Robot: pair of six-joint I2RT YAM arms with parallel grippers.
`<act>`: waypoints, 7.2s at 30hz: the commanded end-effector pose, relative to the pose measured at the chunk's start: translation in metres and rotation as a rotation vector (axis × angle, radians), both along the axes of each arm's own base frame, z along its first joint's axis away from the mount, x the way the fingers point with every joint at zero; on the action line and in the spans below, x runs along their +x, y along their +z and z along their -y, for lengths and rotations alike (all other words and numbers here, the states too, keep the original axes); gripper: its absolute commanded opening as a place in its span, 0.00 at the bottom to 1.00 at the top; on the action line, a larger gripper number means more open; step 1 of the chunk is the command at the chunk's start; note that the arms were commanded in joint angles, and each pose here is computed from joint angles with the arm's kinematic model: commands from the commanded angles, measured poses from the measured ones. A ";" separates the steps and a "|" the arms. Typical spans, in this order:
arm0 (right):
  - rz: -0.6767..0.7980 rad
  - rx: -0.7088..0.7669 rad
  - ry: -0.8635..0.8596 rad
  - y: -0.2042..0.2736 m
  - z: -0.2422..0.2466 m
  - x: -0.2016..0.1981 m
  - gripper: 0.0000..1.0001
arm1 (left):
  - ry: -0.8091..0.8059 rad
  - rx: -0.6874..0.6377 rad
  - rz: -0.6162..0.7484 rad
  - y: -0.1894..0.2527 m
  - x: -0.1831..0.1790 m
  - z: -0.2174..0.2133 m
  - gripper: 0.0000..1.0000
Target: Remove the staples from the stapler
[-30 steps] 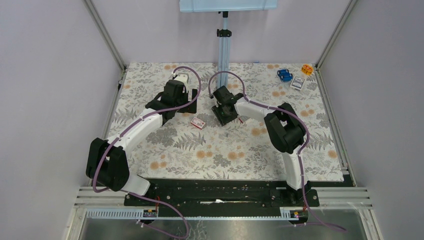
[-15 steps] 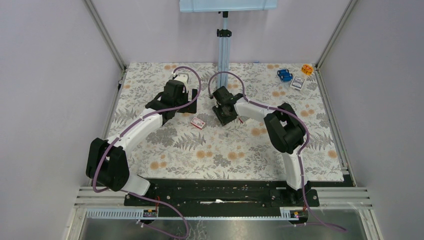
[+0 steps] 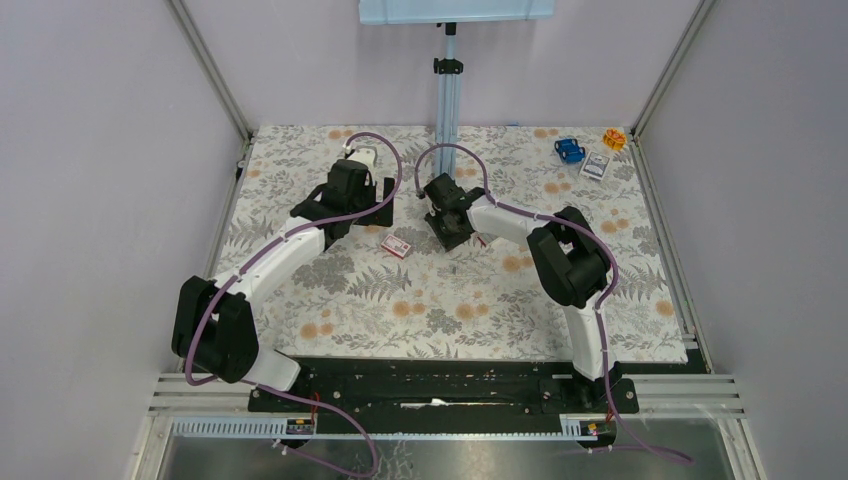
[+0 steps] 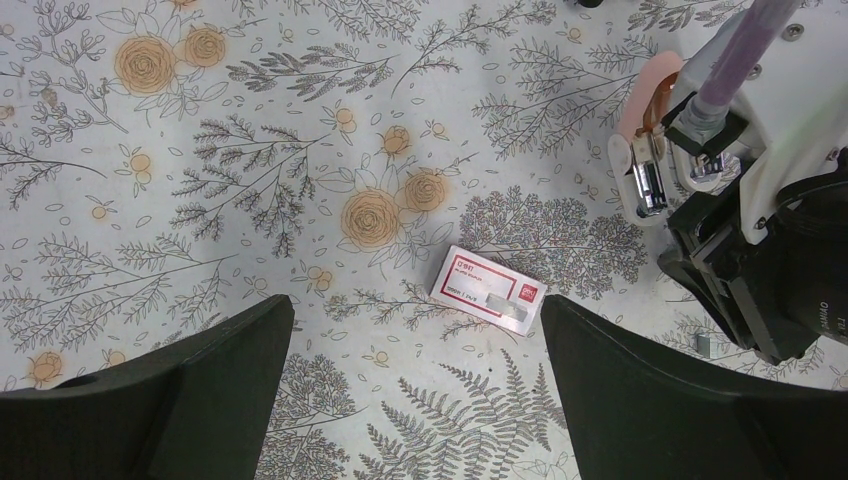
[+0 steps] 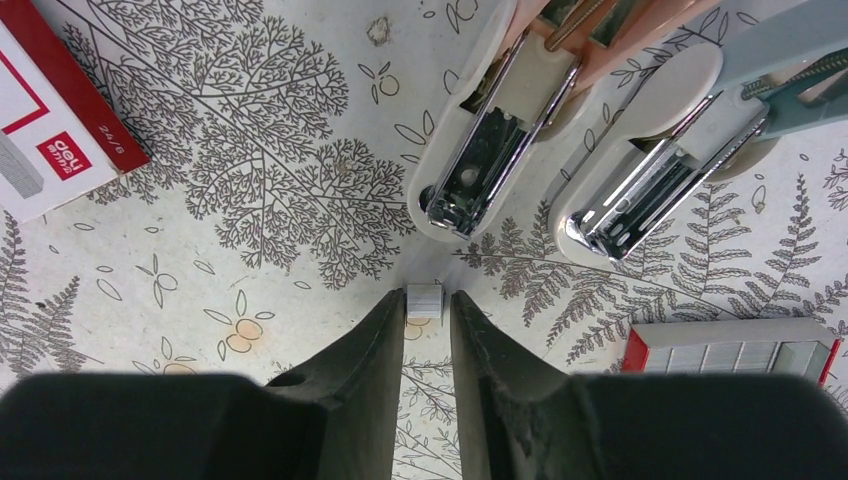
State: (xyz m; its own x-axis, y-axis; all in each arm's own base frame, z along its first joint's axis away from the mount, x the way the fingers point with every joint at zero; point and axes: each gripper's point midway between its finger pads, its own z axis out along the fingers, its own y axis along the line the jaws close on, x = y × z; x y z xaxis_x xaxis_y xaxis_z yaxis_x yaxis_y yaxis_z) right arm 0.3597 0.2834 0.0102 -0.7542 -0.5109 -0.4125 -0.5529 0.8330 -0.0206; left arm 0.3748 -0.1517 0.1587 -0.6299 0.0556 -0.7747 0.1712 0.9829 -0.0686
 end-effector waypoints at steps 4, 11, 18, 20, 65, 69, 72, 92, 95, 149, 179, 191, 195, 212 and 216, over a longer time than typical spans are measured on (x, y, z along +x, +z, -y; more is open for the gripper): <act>-0.044 -0.007 0.010 -0.006 -0.002 -0.016 0.27 | 0.007 -0.025 0.081 0.025 0.009 0.000 0.99; 0.025 0.050 -0.022 0.015 -0.006 -0.008 0.26 | 0.015 -0.029 0.083 0.026 0.010 -0.003 0.99; 0.089 0.126 -0.075 0.045 -0.004 0.002 0.24 | 0.011 -0.068 0.108 0.034 0.011 -0.003 0.99; 0.093 0.164 -0.098 0.052 -0.002 0.005 0.24 | 0.011 -0.085 0.122 0.038 0.011 -0.003 0.99; 0.561 1.118 0.342 0.348 0.041 -0.057 0.26 | -0.622 -0.968 0.317 0.211 -0.078 0.101 0.99; 0.646 1.111 0.421 0.360 0.043 -0.066 0.27 | -0.717 -1.046 0.315 0.231 -0.096 0.105 0.99; 0.758 1.103 0.486 0.367 0.045 -0.072 0.27 | -0.752 -1.101 0.274 0.240 -0.104 0.108 0.99; 1.113 1.073 0.757 0.386 0.049 -0.103 0.27 | -0.832 -1.154 0.148 0.239 -0.126 0.159 0.96; 1.094 1.081 0.764 0.383 0.048 -0.106 0.27 | -0.833 -1.155 0.152 0.240 -0.126 0.160 0.95; 0.511 0.656 -0.305 0.234 0.131 -0.028 0.48 | -0.469 -0.908 0.153 0.163 -0.057 0.121 0.80; -0.020 0.320 -0.710 0.132 0.172 -0.103 0.50 | -0.125 -0.576 0.075 0.066 0.039 0.040 0.91; -0.158 0.190 -0.870 0.077 0.182 -0.217 0.50 | -0.085 -0.522 -0.056 0.012 0.067 0.027 0.91; -0.233 0.178 -0.870 0.056 0.176 -0.247 0.49 | -0.101 -0.553 -0.092 0.001 0.070 0.034 0.90; -0.194 0.028 -0.870 0.002 0.174 -0.292 0.47 | -0.125 -0.568 -0.048 0.013 0.061 0.034 0.89; -0.152 -0.014 -0.858 -0.005 0.175 -0.294 0.48 | -0.133 -0.571 -0.035 0.018 0.060 0.034 0.89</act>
State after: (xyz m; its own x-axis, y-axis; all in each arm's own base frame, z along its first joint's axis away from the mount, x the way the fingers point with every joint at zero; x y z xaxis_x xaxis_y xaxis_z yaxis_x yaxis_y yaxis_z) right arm 0.0579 0.1094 0.0071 -0.9542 0.2227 -0.1997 0.2247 0.9743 0.0126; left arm 0.4310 -0.1832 0.1390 -0.7420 -0.2694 -0.6139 0.1974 0.7872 -0.5842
